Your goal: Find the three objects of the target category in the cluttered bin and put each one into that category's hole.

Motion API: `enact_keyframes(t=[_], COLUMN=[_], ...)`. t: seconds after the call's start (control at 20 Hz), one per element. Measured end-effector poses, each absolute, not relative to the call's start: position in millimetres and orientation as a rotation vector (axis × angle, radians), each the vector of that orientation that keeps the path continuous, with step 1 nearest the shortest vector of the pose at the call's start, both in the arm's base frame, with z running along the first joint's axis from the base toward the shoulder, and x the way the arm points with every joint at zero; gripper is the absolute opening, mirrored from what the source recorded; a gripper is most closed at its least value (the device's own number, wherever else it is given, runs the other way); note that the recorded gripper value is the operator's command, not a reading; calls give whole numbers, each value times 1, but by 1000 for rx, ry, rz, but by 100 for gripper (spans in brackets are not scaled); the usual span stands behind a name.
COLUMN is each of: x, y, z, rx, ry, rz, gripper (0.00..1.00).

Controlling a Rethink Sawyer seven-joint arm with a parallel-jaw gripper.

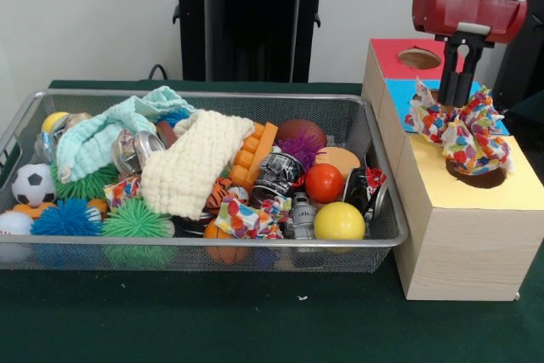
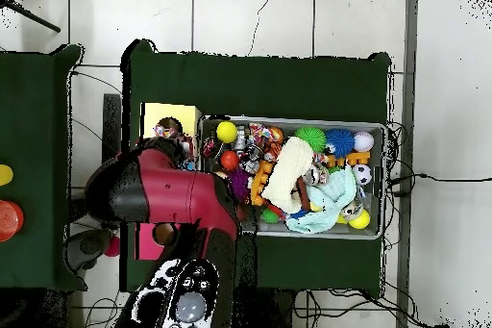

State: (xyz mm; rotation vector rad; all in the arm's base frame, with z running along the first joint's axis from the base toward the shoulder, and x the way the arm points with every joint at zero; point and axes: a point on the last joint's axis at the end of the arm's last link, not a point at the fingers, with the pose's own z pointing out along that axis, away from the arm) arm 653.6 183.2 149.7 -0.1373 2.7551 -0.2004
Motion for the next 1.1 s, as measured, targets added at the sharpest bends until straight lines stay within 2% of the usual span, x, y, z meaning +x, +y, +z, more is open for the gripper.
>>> enact_keyframes(t=[0.85,1.1], x=[647,643], y=[198,196], z=[140,128], rx=[-146,-149], ry=[2778,2789], rz=[-160,-167], gripper=[0,0])
